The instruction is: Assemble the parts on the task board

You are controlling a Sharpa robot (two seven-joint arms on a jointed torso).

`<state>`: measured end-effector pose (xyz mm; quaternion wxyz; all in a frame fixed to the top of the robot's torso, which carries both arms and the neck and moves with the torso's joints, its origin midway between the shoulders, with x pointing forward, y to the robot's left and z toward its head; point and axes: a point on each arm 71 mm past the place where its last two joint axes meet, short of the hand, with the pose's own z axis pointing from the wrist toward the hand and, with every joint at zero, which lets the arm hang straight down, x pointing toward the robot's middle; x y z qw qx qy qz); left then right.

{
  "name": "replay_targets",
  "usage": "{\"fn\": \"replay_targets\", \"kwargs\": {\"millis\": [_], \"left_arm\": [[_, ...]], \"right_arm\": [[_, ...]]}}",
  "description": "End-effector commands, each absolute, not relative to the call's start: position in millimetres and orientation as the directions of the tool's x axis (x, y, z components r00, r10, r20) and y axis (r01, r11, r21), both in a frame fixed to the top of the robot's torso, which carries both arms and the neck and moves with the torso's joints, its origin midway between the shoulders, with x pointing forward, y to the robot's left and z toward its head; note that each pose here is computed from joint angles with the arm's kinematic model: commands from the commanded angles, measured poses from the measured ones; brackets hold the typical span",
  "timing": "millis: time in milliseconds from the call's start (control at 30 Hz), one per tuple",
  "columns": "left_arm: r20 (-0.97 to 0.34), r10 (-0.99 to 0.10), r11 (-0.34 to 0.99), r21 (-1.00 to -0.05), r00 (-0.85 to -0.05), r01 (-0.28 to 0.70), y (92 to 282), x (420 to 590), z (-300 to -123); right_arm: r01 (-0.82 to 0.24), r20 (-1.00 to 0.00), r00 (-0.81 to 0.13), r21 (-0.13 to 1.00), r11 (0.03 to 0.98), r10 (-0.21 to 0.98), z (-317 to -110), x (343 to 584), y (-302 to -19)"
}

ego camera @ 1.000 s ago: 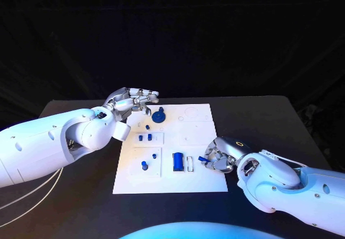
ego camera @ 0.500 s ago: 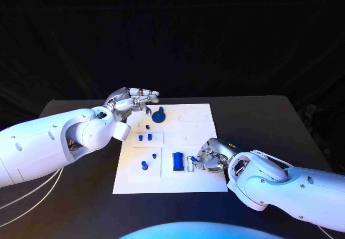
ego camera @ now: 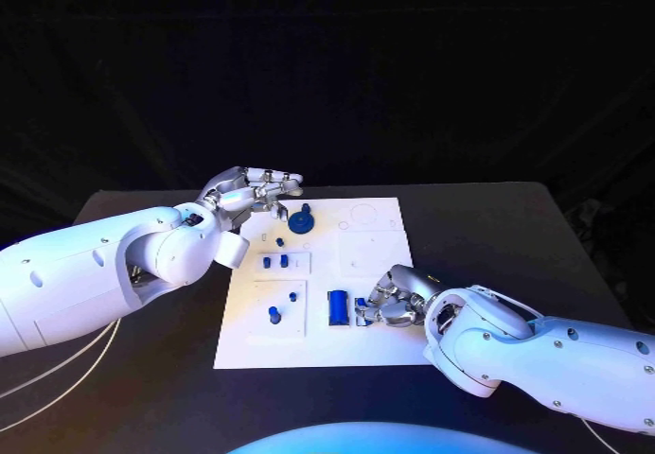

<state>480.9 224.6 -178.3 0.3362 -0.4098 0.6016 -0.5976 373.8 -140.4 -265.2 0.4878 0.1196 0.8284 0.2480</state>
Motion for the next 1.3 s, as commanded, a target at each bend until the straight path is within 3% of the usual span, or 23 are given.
{"fn": "replay_targets", "kwargs": {"millis": [33,1300], "left_arm": [[0.09,-0.885,-0.057,-0.995,-0.456,-0.087,222.0,480.1,-176.9],[0.089,-0.887,-0.055,-0.995,-0.452,-0.088,224.5,479.8,-176.9]], "right_arm": [[-0.02,-0.728,-0.516,0.538,0.843,0.452,-267.7,373.4,-140.2],[-0.098,-0.765,-0.472,0.539,0.837,0.438,-259.5,368.9,-144.1]]}}
